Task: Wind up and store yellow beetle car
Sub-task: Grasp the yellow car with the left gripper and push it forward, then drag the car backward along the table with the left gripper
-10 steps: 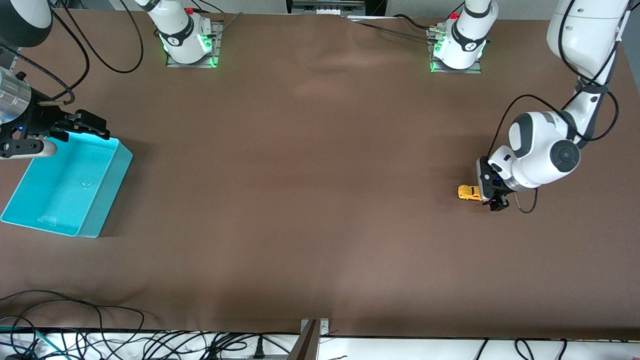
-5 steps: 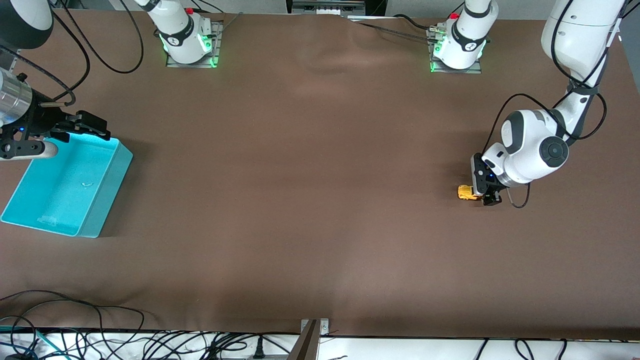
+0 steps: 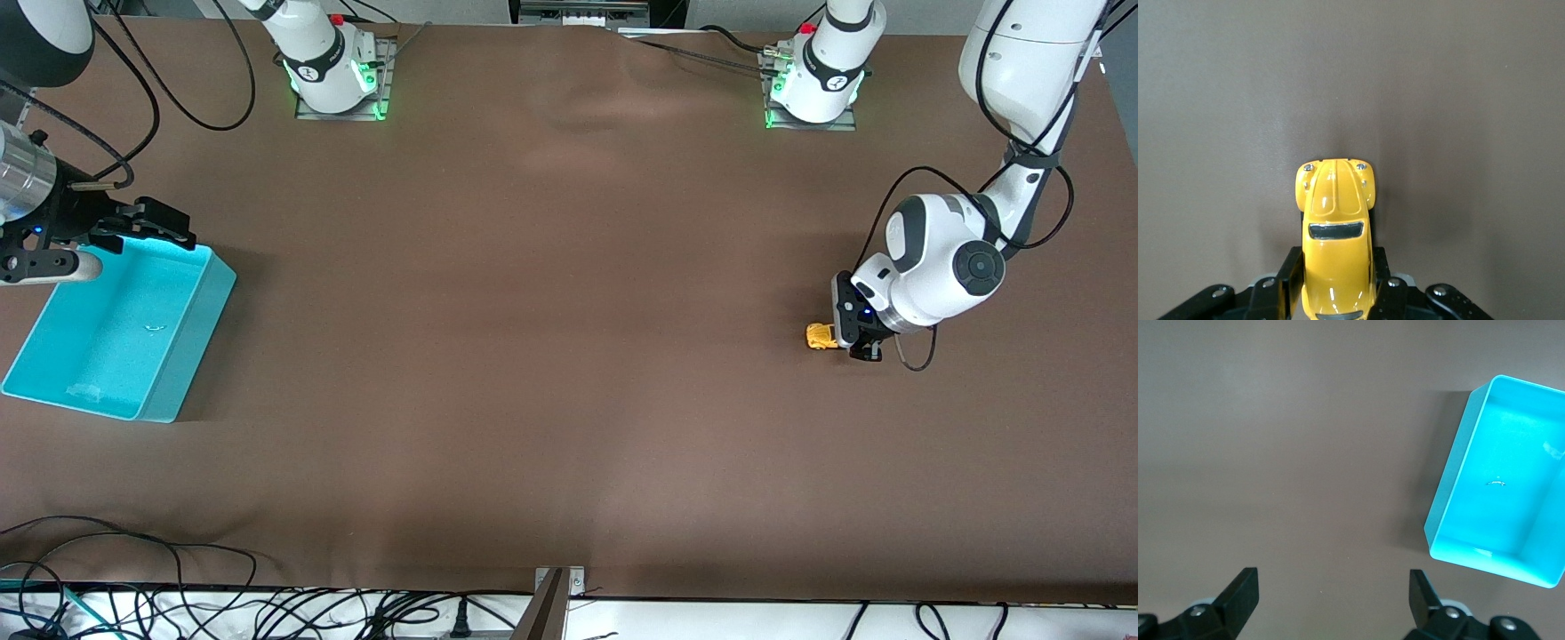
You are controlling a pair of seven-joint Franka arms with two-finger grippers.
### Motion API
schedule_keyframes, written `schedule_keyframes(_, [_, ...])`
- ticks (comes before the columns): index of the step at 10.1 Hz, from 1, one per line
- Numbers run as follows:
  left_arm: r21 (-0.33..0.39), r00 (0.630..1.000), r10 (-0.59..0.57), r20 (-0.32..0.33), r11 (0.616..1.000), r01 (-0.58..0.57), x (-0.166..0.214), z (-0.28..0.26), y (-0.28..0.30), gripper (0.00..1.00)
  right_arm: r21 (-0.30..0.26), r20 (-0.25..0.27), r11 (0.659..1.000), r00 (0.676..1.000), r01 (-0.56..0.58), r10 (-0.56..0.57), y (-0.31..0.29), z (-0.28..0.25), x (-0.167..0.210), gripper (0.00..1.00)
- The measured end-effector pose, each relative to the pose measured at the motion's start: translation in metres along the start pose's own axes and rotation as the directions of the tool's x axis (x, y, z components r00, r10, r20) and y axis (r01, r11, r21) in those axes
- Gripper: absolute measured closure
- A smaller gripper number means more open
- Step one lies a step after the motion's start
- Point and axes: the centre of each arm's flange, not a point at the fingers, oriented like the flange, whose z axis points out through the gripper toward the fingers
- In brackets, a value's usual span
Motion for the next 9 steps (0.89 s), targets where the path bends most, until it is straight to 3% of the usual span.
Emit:
schedule_keyframes(3, [0.04, 0.999, 0.038, -0.022, 0.999, -0.037, 0.041, -0.026, -0.008, 0.55, 0.0, 0.0, 1.0, 1.0, -0.001, 0.001, 0.001, 0.0, 0.0, 0.0])
schedule_keyframes(6, [-0.006, 0.999, 0.022, -0.037, 1.0, -0.022, 0.075, -0.019, 0.001, 0.55, 0.0, 0.001, 1.0, 1.0, 0.012, -0.012, 0.009, 0.001, 0.0, 0.0])
schedule_keyframes(9, [-0.06, 0.999, -0.006, -0.035, 0.998, 0.003, 0.085, 0.007, 0.01, 0.55, 0.0, 0.004, 1.0, 1.0, 0.011, -0.011, 0.012, 0.002, 0.001, 0.0])
